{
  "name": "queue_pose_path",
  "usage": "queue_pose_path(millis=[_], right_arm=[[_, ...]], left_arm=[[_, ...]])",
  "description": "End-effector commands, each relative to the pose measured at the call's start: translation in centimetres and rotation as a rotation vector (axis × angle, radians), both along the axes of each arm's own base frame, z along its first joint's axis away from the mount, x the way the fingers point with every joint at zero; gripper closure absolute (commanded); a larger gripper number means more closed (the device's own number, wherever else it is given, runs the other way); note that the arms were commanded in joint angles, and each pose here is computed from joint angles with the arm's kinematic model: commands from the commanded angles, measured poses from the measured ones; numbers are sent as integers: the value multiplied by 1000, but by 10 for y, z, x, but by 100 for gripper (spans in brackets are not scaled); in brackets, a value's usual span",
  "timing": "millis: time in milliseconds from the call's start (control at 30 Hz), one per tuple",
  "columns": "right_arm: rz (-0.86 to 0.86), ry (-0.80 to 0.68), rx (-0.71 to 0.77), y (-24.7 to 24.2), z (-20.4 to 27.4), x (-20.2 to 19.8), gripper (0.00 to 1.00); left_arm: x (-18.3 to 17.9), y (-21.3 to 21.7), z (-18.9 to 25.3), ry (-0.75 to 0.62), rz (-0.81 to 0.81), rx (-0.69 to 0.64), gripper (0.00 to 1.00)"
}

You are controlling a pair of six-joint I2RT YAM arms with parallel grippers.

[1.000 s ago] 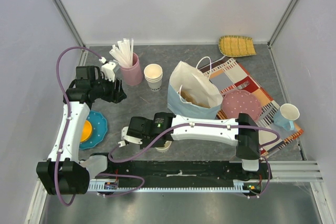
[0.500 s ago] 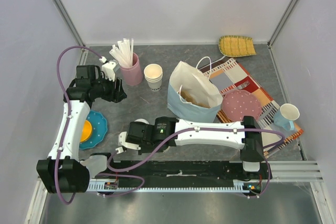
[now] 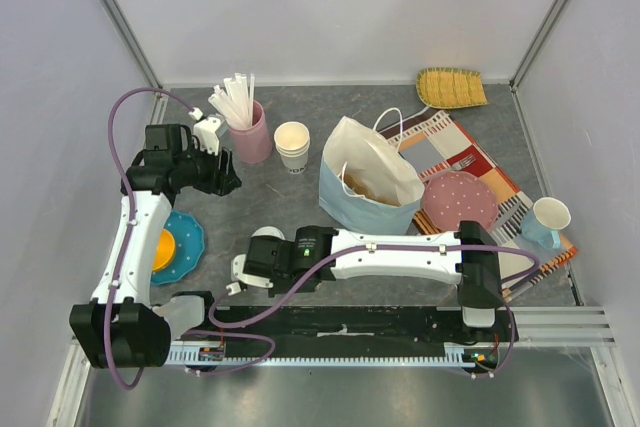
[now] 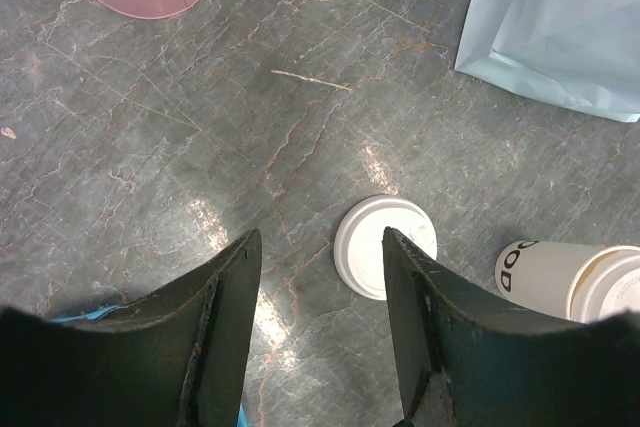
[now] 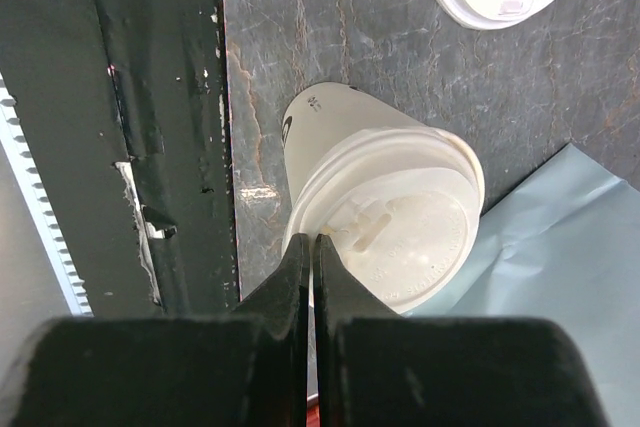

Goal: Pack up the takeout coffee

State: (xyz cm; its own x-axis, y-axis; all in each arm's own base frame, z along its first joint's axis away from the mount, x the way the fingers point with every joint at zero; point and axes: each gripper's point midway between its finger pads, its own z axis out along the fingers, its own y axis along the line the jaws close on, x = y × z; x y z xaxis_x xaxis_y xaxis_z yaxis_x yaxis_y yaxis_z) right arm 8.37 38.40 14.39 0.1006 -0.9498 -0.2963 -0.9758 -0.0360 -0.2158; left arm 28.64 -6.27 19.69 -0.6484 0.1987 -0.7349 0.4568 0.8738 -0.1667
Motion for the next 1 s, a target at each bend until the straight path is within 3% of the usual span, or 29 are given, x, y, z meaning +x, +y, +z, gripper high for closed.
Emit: queue_pose_path(millis=[0, 500, 967], right_arm=[[-13, 2, 35, 3, 4, 2, 100], [-33, 35, 46, -5, -12, 1, 100], [-32, 2, 102, 6, 25, 9, 100]], left_arm=[[4, -3, 16, -49, -19, -17, 42], [1, -5, 18, -49, -32, -29, 41], [-36, -55, 22, 31, -213, -262, 36]])
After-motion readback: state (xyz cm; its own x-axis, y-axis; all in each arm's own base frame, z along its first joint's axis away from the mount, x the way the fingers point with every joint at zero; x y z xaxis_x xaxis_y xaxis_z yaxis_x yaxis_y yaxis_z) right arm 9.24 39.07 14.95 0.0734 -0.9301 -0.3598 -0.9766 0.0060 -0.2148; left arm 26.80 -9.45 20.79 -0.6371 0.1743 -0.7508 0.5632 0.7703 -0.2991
